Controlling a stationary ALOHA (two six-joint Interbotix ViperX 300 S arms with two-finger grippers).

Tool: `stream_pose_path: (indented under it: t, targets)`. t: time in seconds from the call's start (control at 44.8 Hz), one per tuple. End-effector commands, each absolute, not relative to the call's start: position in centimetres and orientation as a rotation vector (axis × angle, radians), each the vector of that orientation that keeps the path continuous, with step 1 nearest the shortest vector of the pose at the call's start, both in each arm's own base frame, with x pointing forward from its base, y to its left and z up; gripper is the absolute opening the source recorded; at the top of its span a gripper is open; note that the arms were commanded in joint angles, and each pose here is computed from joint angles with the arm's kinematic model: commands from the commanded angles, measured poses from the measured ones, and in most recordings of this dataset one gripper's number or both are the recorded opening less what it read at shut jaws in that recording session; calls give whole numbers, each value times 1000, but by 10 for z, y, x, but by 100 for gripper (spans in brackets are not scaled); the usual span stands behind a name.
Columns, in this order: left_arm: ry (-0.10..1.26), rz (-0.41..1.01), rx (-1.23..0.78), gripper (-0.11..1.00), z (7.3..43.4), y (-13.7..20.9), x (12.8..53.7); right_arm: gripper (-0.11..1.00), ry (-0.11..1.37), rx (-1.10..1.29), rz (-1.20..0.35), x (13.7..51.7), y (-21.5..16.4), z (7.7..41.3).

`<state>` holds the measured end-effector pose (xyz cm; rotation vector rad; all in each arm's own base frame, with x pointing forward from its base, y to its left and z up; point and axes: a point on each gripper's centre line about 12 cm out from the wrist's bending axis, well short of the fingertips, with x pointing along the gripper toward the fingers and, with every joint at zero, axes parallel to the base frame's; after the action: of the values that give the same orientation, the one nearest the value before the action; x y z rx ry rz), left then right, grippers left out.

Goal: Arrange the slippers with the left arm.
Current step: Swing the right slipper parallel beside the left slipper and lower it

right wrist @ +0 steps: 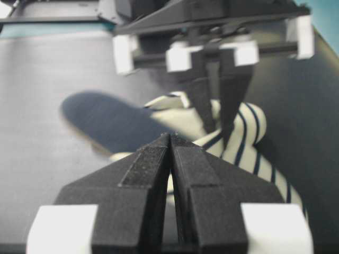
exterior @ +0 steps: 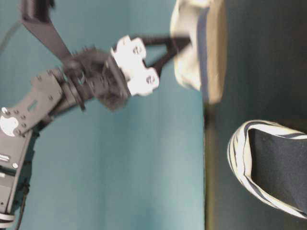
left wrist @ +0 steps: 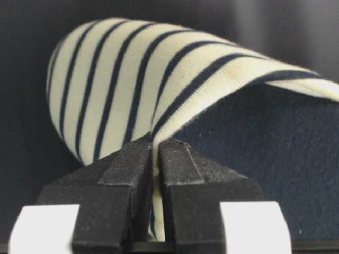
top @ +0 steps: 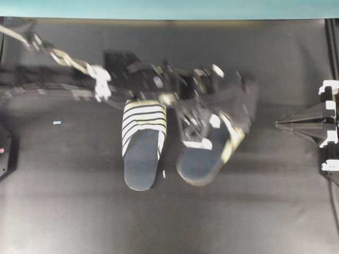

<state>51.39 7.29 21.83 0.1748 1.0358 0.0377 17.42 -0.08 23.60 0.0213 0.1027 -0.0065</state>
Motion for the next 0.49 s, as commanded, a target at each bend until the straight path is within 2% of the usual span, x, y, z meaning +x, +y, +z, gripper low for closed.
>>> stream_pose_path:
  t: [0.0,0.112,0.312,0.469]
  targets:
    - [1045,96,87,1,227,79,503,0,97,20,-7,175,-1,238]
    - [1054,154,1,1,224,86,497,0,89,20,-7,175,-1,239]
    - [1075,172,-23,1,217,90,494,0,89,18,-7,175,-1,239]
    - [1116,207,-73,1,198,97,492,0,89,20,-7,175,-1,238]
